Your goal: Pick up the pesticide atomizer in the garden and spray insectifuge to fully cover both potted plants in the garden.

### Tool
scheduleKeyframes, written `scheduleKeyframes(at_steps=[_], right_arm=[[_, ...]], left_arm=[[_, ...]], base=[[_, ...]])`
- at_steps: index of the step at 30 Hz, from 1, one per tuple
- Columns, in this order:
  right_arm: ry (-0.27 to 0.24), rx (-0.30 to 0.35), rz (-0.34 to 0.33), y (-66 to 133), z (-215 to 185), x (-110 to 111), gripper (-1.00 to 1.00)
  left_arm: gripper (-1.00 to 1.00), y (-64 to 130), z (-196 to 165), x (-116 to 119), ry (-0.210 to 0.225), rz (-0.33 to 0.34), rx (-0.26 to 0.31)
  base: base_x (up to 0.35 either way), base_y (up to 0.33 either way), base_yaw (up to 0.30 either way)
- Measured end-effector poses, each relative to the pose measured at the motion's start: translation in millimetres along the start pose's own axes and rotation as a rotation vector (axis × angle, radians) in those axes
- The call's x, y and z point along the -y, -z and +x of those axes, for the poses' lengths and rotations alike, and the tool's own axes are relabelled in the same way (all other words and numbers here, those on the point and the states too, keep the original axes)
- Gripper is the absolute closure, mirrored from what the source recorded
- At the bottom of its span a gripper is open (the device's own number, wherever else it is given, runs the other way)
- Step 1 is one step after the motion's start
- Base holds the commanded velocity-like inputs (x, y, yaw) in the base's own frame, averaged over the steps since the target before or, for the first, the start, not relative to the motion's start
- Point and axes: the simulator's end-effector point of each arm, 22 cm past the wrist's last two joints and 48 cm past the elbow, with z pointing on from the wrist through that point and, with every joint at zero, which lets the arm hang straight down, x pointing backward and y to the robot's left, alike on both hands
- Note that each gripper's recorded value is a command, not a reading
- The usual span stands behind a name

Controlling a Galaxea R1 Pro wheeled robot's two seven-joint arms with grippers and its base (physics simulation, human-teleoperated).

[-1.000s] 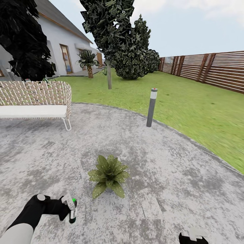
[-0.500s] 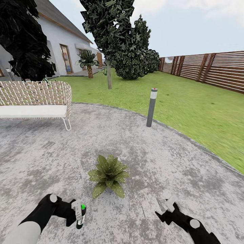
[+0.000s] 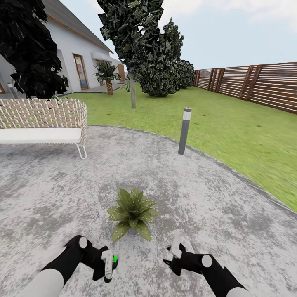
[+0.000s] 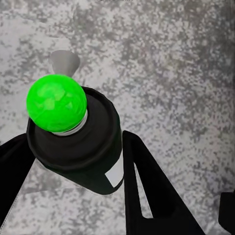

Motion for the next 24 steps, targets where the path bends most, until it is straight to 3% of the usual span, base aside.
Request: scheduleKeyframes(at_steps=[4,7,10,15,24], right_arm=[[0.002,0.022,-0.02,-10.1,-15,-12,1.0],[-0.002,0.051,-0.037,-20.8,-33,-25,1.0],[0.01,0.086,-0.133,-27.0,-55,-51,1.0],[0.024,0.109,-0.156,-29.0,-69,-56,1.0],[0.024,0.11,-0.157,-29.1,-70,-56,1.0]], left_arm=[[1.0,-6.7,-10,-4,-0.012,-0.033,0.012],[1.0,-21.1,-24,9,-0.08,0.001,0.027],[1.0,-33.1,-33,16,-0.095,0.001,0.042],[1.0,-46.1,-46,24,-0.174,0.014,0.016],[1.0,-51.6,-61,22,-0.184,-0.008,0.034]], base=[[0.0,0.0,0.0],[0.0,0.0,0.0],[0.0,0.0,0.0],[0.0,0.0,0.0],[0.0,0.0,0.0]])
